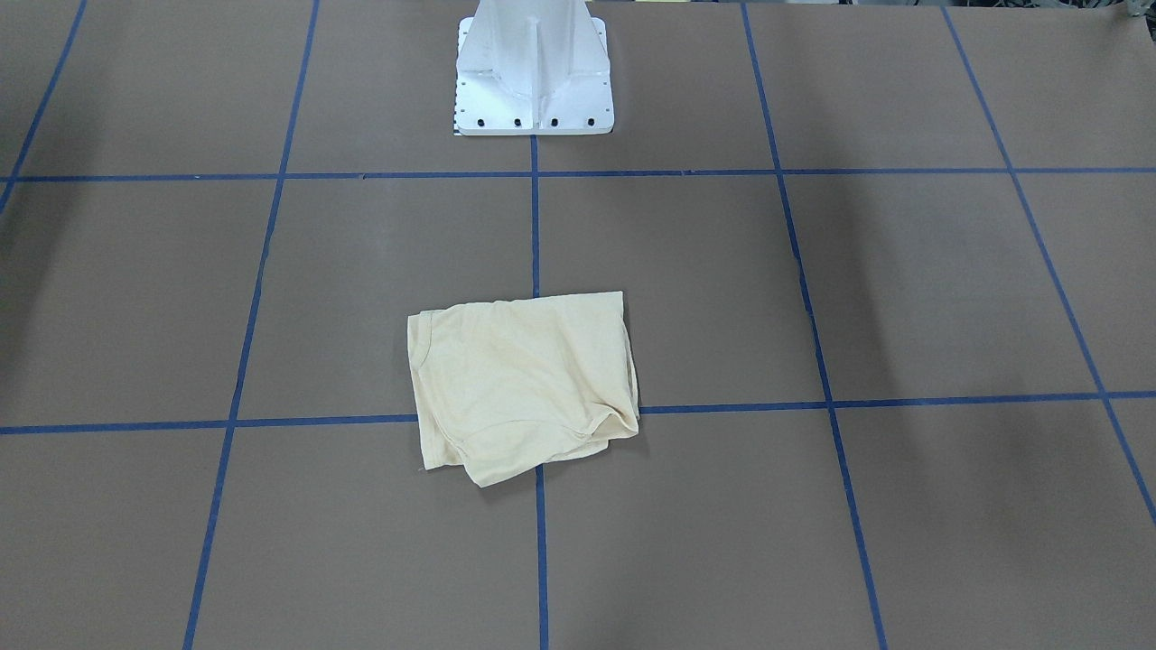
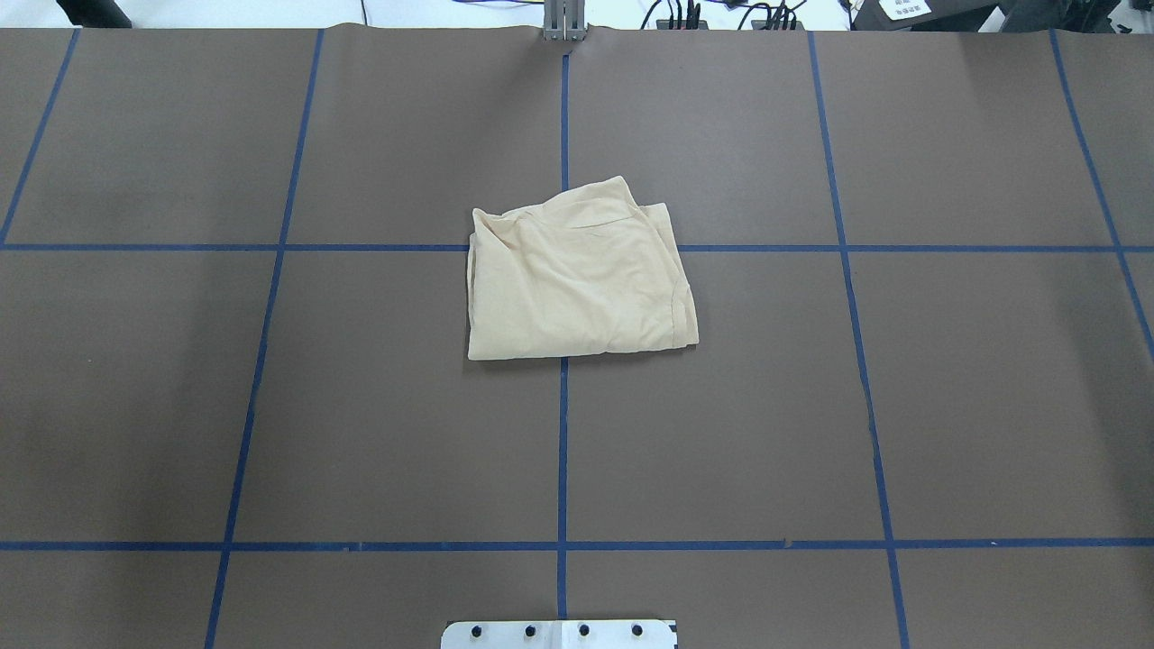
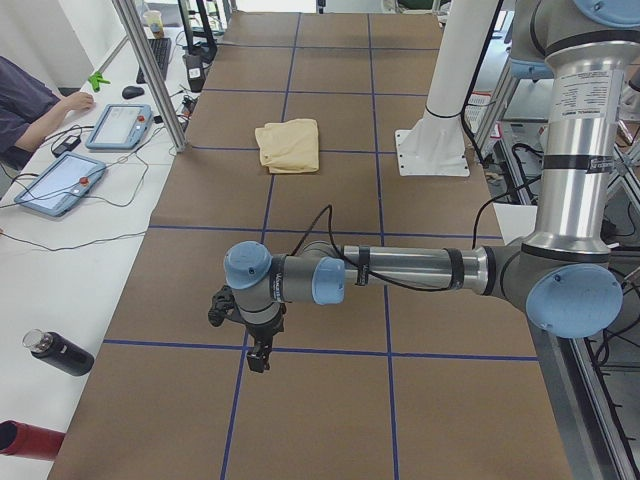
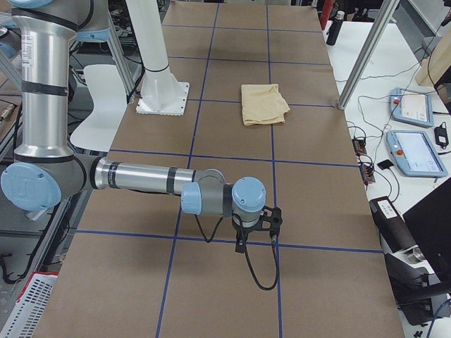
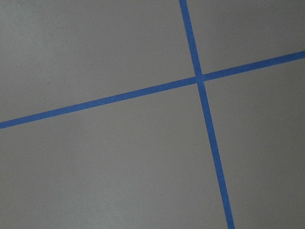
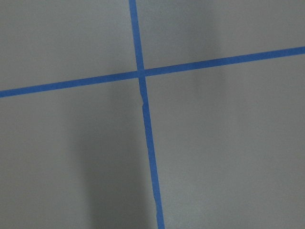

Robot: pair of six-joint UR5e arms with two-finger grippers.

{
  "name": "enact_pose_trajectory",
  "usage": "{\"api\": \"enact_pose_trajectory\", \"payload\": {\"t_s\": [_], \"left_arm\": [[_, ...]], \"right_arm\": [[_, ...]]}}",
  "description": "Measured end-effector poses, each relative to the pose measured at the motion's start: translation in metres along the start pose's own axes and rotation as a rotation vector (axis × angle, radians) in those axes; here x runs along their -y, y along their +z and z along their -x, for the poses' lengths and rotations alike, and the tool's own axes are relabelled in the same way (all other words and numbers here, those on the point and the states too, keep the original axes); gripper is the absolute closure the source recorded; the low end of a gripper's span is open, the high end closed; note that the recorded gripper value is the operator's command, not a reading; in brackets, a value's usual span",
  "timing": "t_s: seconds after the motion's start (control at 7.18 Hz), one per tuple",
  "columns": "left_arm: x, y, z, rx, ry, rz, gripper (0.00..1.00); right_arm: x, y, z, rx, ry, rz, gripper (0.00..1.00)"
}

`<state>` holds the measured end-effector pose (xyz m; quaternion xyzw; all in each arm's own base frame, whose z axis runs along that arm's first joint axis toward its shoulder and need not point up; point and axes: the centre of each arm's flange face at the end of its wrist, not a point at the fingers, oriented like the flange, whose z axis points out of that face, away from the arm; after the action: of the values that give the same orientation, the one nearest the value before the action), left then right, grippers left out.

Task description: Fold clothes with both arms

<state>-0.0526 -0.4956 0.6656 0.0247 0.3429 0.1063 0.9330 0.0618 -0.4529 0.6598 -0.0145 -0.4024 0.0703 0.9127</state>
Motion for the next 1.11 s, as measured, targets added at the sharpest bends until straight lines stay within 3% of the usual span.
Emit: {"api": "enact_pose_trajectory", "payload": {"t_s": [0.56, 1.11], "left_arm": [[-0.008, -0.021, -0.020, -0.004, -0.016, -0.022, 0.01], [-0.010, -0.021, -0.022, -0.008, -0.023, -0.018, 0.01]], "right_arm": [[-0.005, -0.031, 0.039, -0.023, -0.004, -0.036, 0.00], [-0.005, -0.026, 0.041, -0.058, -0.005, -0.031, 0.00]]}}
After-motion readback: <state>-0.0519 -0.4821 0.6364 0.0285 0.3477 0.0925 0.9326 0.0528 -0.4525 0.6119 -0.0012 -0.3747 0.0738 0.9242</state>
